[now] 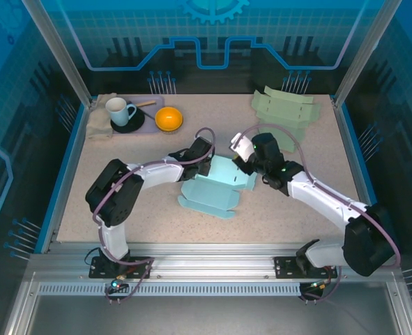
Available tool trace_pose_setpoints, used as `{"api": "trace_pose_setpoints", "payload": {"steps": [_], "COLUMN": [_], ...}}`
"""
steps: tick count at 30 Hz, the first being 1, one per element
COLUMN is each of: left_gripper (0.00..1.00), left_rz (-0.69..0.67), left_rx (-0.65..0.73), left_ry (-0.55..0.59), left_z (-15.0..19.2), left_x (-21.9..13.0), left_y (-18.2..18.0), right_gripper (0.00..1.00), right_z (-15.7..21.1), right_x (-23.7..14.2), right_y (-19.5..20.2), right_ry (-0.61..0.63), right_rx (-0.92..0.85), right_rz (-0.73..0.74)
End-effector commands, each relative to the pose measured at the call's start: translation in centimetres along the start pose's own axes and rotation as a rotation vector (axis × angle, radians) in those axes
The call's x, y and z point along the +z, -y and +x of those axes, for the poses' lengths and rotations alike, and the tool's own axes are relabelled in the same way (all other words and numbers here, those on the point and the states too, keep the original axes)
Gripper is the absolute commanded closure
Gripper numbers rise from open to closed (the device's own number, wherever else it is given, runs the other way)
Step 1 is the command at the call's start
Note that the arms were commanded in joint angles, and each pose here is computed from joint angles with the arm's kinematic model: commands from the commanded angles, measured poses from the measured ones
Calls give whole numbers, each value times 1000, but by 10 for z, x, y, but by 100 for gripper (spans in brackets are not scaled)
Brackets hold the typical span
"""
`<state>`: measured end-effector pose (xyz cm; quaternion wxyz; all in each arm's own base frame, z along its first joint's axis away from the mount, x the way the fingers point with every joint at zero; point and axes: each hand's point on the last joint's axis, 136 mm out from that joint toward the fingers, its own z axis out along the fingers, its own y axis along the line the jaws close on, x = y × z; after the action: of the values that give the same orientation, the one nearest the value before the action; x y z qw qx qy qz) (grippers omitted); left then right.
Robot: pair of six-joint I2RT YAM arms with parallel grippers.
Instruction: Fold the paper box
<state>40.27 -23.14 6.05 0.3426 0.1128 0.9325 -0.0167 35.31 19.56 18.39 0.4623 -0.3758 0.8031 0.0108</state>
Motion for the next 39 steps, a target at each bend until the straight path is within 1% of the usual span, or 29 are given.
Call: {"api": "trace_pose_setpoints", "payload": {"steps": [1,3,6,8,10,12,15,17,19,22,25,30,32,35,39], "left_gripper": [96,96,95,95,95,95,95,94,94,95,94,94,94,94,94], "left_rz": [51,106,174,188,197,198,206,204,186,156,142,150,144,123,133], "left_rx": [44,52,76,88,95,110,126,130,129,120,101,101,108,117,117], "left_ry": [54,107,192,245,274,281,295,293,259,187,171,147,140,124,122], "left_z": [-2,-4,-6,-7,-8,-7,-8,-8,-7,-5,-7,-5,-3,0,2], "left_x": [-19,-28,-38,-43,-45,-44,-47,-46,-43,-37,-35,-35,-34,-32,-32], "left_y": [0,5,15,17,18,18,20,19,18,16,15,17,16,12,14], "right_gripper": [59,59,59,59,60,60,61,61,61,62,66,68,68,68,68], "right_z": [-3,-4,-2,-1,-3,-5,1,4,7,14,21,24,21,24,30], "right_x": [-16,-15,-6,-1,2,3,6,8,9,17,27,40,41,38,40], "right_y": [15,17,10,1,-15,-37,-59,-67,-75,-81,-81,-67,-60,-58,-57], "right_ry": [-32,-51,-107,-121,-104,-85,-114,-130,-135,-124,-110,-72,-56,-38,-10], "right_rx": [212,282,321,333,291,203,143,131,97,-30,-188,-402,-437,-475,-539], "right_rz": [6,-20,-67,-118,-193,-273,-373,-415,-434,-376,-294,-146,-96,-79,-69]}}
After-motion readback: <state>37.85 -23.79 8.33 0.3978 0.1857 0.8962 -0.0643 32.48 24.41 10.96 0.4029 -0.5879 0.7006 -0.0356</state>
